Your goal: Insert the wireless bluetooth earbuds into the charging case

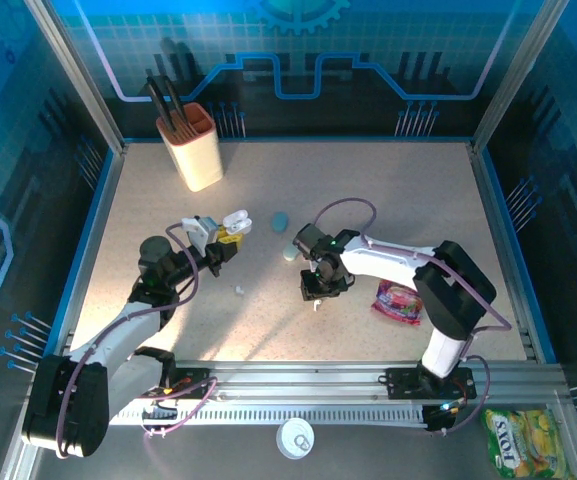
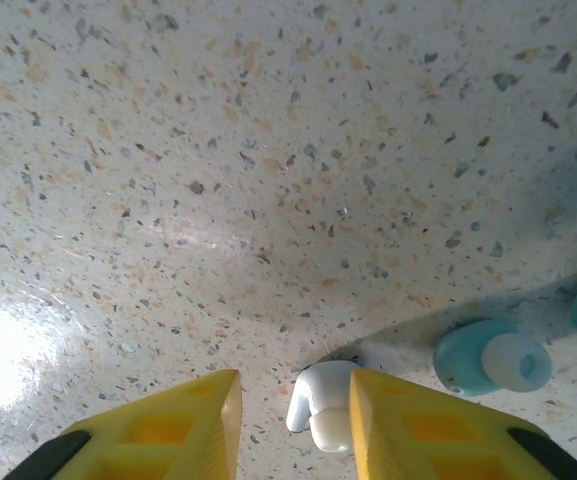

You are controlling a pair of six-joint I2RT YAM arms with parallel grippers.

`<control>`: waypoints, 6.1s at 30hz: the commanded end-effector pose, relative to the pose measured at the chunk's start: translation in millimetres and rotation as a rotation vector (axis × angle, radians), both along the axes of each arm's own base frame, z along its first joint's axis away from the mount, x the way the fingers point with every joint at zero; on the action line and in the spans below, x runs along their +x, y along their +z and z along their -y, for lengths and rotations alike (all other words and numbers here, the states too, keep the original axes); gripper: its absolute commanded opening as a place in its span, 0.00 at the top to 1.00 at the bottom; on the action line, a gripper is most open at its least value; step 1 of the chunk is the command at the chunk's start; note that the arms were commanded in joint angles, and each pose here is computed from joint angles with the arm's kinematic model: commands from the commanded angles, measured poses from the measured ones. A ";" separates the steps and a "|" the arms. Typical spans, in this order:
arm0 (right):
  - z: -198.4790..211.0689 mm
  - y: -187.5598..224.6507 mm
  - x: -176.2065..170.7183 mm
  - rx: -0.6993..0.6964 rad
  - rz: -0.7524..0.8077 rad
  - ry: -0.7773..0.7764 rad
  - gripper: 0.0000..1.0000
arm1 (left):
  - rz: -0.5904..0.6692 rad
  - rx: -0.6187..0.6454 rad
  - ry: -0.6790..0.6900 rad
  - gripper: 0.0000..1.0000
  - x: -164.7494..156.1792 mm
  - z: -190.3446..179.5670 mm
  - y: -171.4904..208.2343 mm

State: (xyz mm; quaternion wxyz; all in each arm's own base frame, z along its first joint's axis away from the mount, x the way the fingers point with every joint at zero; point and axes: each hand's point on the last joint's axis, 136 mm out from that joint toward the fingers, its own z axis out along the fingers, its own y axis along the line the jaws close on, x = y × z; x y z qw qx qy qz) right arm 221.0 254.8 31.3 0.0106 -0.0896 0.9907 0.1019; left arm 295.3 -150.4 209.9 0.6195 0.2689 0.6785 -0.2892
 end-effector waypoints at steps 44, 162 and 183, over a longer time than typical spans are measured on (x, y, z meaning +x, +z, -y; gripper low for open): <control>-14.7 81.4 65.8 0.305 0.435 -0.094 0.77 | -0.102 0.098 -0.008 0.99 11.1 14.9 -25.1; -55.5 195.0 111.7 0.596 0.729 -0.065 0.55 | -0.086 0.043 -0.185 0.99 22.1 79.6 -21.7; -50.9 160.3 121.0 0.494 0.605 -0.123 0.54 | -0.085 0.046 -0.193 0.99 20.8 80.4 -24.3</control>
